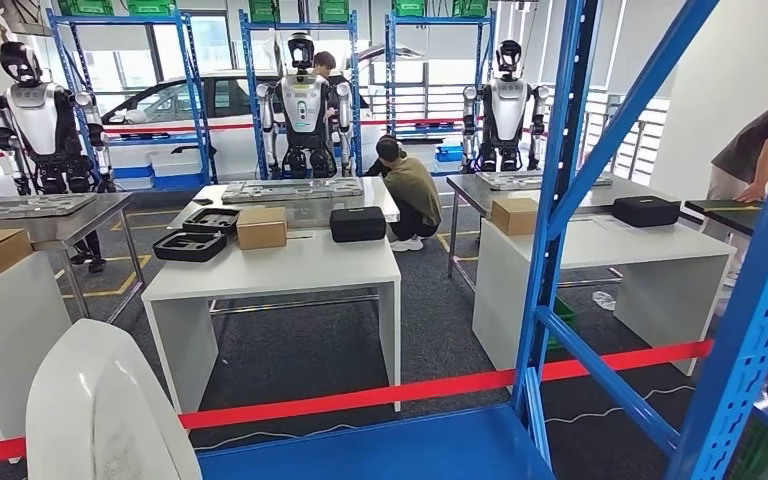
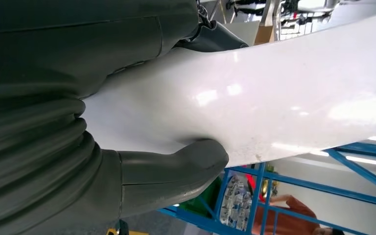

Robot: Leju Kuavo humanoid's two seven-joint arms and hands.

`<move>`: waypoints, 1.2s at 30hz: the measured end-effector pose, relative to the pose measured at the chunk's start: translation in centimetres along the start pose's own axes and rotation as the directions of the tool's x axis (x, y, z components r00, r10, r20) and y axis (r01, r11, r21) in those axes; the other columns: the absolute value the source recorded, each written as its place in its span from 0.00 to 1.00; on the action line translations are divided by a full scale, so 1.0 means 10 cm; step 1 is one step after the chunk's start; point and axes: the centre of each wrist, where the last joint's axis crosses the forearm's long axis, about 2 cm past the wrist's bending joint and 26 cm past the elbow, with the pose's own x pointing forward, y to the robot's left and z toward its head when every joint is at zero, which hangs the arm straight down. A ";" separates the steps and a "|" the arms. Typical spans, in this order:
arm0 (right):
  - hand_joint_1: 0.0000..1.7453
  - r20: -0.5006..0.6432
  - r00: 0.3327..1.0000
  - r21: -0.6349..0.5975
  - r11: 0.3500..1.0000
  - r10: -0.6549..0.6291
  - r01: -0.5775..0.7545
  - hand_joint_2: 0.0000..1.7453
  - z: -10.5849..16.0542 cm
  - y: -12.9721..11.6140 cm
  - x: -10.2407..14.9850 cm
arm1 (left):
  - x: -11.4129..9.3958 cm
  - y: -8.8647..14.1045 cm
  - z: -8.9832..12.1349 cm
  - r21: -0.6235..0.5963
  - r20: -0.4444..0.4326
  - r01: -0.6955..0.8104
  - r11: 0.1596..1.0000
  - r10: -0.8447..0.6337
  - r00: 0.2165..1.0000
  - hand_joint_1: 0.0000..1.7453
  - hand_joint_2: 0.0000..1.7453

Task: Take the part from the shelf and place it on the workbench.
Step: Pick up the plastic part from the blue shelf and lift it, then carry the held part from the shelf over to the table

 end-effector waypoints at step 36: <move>0.00 0.000 0.999 -0.016 0.999 -0.042 0.042 0.00 -0.01 -0.05 -0.04 | -0.06 -0.47 0.13 -0.079 0.012 0.084 0.993 -0.084 0.996 1.00 1.00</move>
